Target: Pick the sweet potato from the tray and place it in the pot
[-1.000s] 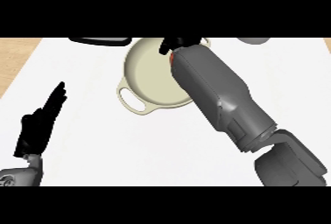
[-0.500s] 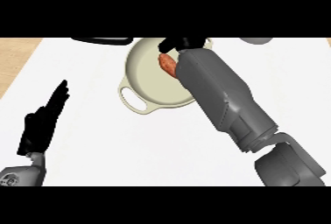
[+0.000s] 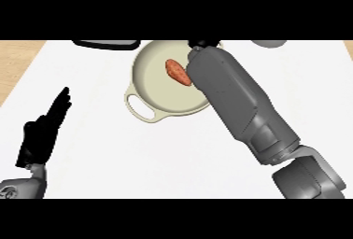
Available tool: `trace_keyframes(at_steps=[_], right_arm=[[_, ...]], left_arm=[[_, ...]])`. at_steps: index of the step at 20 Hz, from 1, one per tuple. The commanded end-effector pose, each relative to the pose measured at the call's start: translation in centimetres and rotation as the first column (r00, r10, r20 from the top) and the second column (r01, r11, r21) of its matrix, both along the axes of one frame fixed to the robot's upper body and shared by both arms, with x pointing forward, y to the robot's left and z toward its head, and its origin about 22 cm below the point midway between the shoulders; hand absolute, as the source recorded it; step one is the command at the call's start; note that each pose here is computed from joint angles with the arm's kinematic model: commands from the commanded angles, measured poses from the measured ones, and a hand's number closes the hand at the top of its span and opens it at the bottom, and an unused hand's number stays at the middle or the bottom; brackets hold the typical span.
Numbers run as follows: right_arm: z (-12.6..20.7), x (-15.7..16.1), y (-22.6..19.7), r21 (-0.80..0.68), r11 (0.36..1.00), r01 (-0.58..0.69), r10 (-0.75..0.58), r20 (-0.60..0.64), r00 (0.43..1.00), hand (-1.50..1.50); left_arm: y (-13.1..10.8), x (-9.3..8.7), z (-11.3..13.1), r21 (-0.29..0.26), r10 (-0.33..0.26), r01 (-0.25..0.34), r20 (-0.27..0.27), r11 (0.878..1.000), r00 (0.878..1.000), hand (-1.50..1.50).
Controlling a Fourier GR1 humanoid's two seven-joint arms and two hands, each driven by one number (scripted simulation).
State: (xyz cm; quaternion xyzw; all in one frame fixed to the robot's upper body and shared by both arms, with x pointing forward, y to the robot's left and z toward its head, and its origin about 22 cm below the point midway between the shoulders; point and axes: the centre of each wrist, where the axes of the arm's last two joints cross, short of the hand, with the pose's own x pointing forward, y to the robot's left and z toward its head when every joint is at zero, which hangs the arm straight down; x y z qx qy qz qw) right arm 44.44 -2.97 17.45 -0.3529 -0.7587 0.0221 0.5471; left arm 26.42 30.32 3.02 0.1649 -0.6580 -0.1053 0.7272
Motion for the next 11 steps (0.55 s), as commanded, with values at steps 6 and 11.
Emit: trace_keyframes(at_steps=[6, 11], right_arm=[[-0.7, -0.4, -0.8, 0.174, 0.972, -0.161, 0.161, 0.01, 0.987, -1.5], [-5.9, -2.1, -2.9, 0.231, 0.958, -0.168, 0.165, 0.03, 0.986, -1.5]], left_arm=[[0.0, -0.3, -0.5, -0.01, 0.034, -0.035, -0.011, 0.999, 0.999, 0.0], [3.5, -1.8, -1.2, 0.008, 0.087, -0.086, -0.041, 0.996, 0.995, 0.0]])
